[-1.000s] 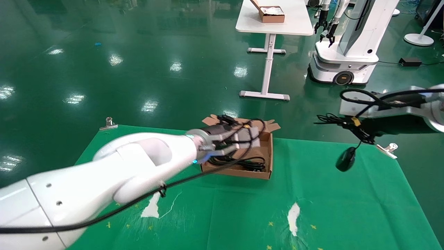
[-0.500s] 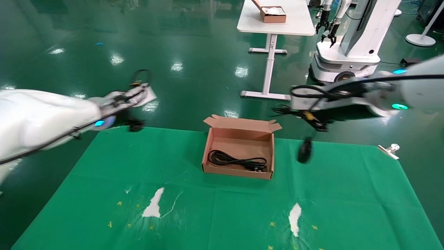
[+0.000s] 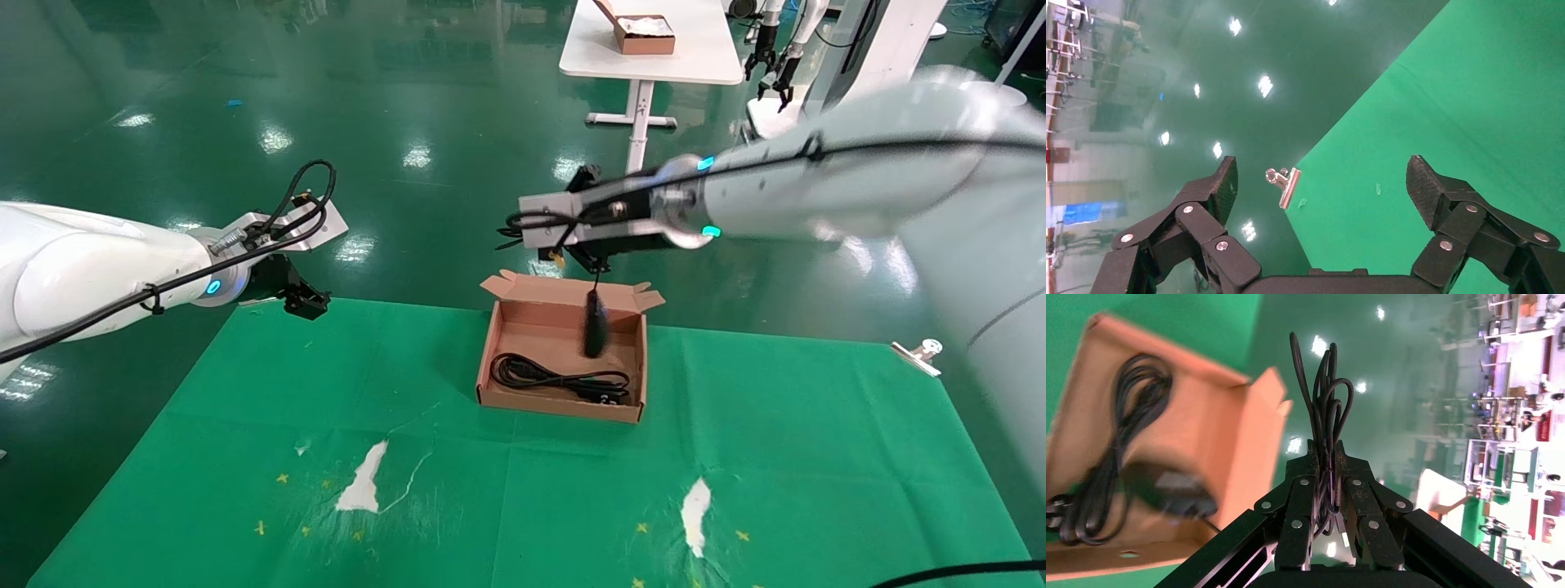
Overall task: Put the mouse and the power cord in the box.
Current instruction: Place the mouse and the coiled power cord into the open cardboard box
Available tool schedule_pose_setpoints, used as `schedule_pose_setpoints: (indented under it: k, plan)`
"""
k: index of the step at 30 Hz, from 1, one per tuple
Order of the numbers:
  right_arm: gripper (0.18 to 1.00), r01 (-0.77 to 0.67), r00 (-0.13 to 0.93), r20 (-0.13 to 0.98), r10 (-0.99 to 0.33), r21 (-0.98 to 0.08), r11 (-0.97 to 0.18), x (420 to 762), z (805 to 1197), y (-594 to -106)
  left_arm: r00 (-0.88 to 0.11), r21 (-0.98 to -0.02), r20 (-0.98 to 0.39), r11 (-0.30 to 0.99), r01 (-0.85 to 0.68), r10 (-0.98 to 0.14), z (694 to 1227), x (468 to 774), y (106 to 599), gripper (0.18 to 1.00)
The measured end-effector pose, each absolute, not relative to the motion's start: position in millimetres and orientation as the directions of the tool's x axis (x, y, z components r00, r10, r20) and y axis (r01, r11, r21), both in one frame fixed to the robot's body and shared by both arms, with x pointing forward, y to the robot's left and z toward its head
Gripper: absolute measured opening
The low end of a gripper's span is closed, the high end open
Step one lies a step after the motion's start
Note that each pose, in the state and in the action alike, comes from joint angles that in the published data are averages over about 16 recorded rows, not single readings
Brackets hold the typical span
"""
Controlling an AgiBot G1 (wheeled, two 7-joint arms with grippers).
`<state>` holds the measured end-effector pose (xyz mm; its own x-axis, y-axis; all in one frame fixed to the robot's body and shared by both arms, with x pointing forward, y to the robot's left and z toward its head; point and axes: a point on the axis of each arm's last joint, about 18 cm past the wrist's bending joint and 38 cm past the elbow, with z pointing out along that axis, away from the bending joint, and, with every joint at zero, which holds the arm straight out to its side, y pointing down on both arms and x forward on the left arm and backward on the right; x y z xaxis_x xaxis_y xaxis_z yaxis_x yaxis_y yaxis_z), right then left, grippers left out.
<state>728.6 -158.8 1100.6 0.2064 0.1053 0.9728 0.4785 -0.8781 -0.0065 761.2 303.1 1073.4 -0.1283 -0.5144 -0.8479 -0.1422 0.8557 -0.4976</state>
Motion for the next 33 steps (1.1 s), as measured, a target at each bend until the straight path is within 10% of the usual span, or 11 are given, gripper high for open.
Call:
schedule_pose_setpoints:
  k: [15, 33]
  plan:
    - [0.217, 0.521, 0.281, 0.944, 0.171, -0.001, -0.854, 749, 1011, -139, -0.130, -0.498, -0.847, 0.855, -0.143, -0.515, 1074, 762, 304, 1.000]
    - [0.285, 0.504, 0.292, 0.944, 0.153, -0.016, -0.863, 753, 1003, -144, -0.131, -0.499, -0.847, 0.855, -0.143, -0.516, 1074, 763, 304, 1.000]
